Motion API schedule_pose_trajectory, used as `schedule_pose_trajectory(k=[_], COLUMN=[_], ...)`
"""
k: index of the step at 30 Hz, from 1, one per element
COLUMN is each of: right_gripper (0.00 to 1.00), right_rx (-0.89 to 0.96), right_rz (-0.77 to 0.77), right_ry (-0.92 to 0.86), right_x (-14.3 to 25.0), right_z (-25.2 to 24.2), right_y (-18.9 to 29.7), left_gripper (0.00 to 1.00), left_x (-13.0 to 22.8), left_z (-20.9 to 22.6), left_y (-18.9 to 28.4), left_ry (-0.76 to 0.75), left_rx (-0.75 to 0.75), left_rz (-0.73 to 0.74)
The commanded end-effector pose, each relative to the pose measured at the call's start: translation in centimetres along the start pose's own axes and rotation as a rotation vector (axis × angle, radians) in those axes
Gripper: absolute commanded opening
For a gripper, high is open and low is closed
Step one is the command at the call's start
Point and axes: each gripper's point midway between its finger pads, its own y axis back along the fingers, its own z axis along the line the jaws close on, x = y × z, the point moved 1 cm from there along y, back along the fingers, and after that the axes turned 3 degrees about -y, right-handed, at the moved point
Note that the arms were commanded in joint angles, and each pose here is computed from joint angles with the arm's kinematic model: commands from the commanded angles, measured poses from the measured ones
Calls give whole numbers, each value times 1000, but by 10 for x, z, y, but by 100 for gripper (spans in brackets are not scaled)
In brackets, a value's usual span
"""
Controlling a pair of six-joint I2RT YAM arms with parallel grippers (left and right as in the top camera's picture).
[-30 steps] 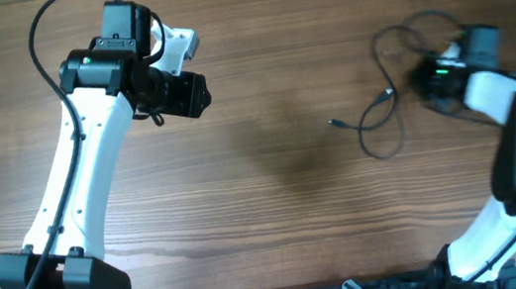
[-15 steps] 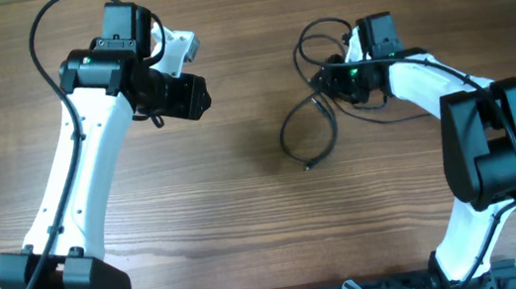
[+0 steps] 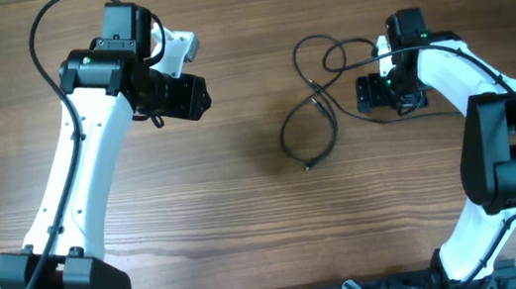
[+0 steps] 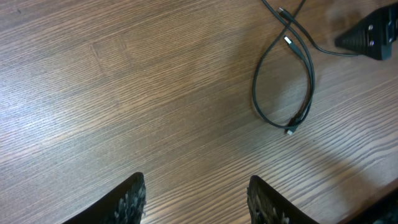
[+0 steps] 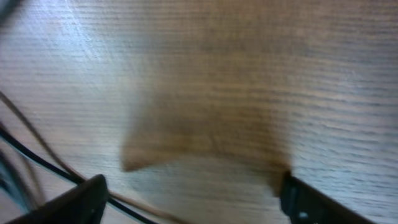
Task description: Untangle cables
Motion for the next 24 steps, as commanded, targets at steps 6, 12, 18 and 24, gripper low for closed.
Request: schedule_pose_trajectory(k=[6,12,18,24], right_gripper=[100,100,100,100], right_rx=[36,-71,-206,-256], right_rz=[40,108,279,308], right_ry=[-534,-761,-1080,-1229], right_x=[12,17,29,21], right_z=[-3,19,51,60], right_y=[-3,-2,6,8], left_gripper=[54,54,54,54], left_x=[-1,-1,-2,-1], left_z=[1,1,1,1], left_y=[-3,-3,-3,-3], left_ry=[-23,-22,-23,-22], left_rx=[-1,-1,-1,0], left_rz=[3,4,0,4])
